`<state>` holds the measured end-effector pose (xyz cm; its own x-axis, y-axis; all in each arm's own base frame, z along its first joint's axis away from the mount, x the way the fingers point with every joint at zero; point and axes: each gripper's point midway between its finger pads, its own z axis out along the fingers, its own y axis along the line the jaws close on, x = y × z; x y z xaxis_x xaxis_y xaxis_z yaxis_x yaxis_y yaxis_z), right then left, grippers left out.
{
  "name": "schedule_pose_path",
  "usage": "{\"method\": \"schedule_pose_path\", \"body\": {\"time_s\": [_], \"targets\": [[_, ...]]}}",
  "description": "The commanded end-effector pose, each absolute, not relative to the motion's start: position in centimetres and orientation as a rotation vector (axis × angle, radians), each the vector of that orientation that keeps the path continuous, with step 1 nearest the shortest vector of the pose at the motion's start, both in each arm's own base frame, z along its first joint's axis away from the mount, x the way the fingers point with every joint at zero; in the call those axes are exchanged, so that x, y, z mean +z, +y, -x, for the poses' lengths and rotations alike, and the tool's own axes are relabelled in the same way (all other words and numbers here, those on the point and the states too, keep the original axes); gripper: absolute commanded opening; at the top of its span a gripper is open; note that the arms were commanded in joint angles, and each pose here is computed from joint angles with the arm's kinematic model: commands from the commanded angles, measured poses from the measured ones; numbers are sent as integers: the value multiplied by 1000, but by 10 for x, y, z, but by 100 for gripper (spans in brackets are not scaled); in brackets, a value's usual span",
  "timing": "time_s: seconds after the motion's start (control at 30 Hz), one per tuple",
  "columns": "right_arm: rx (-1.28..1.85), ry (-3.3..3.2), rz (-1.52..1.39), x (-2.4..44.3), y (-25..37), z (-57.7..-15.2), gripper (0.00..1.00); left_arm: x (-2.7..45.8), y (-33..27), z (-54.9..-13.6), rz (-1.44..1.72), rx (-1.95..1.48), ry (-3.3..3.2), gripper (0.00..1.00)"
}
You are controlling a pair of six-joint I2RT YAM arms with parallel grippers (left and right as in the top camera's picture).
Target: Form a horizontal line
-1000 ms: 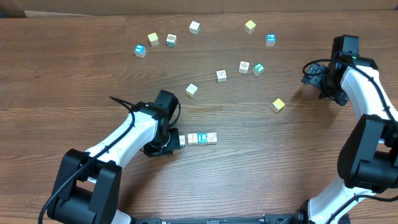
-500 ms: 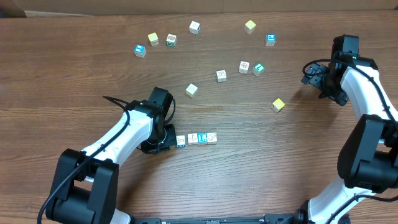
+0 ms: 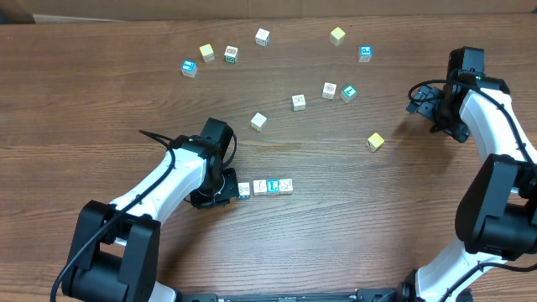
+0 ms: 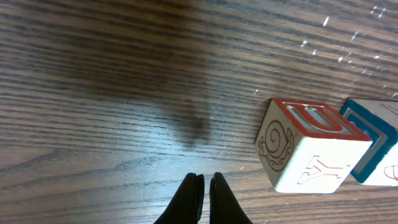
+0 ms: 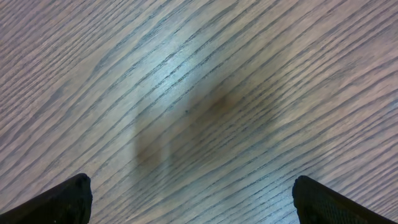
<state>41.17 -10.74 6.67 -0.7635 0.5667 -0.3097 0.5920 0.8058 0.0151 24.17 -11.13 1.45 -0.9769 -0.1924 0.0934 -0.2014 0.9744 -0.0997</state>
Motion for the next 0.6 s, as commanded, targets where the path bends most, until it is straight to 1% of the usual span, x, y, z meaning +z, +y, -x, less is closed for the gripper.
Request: {"method": "schedule_pose_path", "body": {"time_s": [0.0,0.2,0.57], "targets": [[-116,2648,-875,83,-110,-419,100,19,-116,-249,-282,208,-3050,4],[-116,2648,-875,83,-110,-419,100,20,-122,-262,-279,261,-3097,4],[-116,2648,-875,83,-110,-419,100,21,-126,-265,-276,297,-3104,4]]}}
